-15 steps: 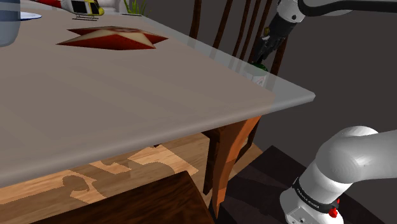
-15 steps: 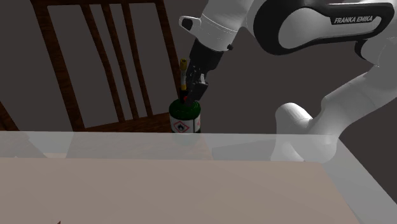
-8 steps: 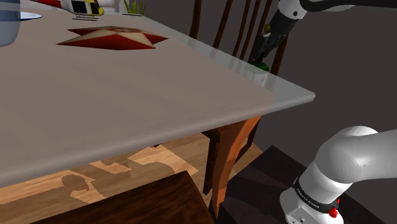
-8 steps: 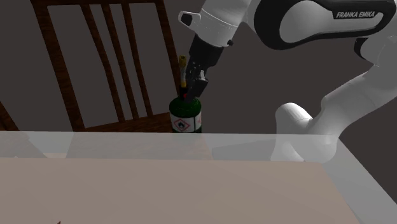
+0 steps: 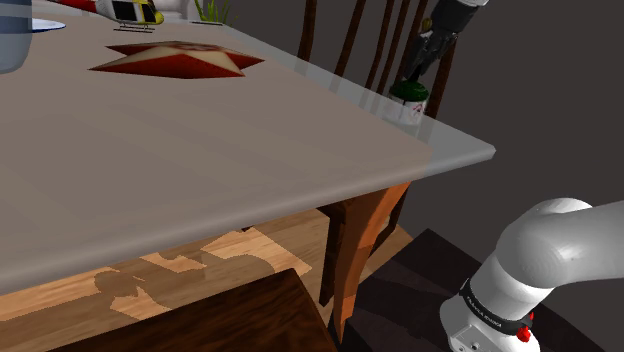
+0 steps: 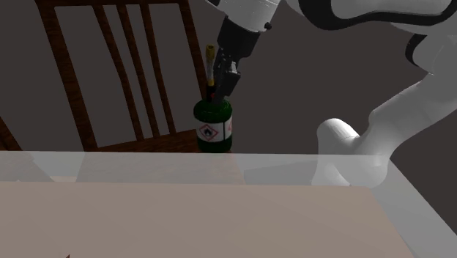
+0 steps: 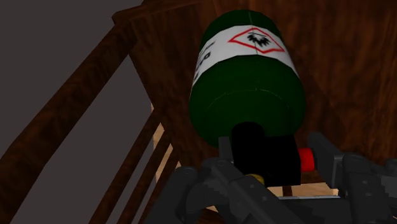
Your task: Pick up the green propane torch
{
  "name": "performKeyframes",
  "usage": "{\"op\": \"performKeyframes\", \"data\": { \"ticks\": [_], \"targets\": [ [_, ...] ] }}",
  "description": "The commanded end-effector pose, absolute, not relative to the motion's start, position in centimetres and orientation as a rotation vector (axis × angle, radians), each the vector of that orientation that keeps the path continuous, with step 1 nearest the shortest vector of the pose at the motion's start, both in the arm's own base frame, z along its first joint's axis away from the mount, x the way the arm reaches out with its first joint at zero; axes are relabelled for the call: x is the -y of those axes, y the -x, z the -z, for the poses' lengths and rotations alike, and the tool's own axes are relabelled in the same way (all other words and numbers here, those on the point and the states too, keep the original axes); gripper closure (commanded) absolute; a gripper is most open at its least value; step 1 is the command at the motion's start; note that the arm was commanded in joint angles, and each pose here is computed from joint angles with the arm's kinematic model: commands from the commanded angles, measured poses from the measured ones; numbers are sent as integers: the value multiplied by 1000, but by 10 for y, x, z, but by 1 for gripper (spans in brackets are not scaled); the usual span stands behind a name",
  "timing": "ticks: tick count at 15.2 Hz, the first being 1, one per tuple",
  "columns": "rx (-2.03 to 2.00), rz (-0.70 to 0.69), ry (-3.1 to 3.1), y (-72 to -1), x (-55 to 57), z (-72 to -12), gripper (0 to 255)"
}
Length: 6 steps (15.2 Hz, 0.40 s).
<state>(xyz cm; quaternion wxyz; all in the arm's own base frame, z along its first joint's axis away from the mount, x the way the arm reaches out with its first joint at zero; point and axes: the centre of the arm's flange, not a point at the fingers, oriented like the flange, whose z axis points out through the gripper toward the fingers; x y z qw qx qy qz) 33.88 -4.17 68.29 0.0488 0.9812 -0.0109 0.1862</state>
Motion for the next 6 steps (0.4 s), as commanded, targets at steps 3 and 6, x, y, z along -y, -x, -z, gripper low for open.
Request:
{"op": "performKeyframes", "data": {
  "ticks": [3, 6],
  "targets": [
    [33, -570, -2990, -339, 41, -706, 255],
    [33, -570, -2990, -339, 41, -712, 255]
  ]
}}
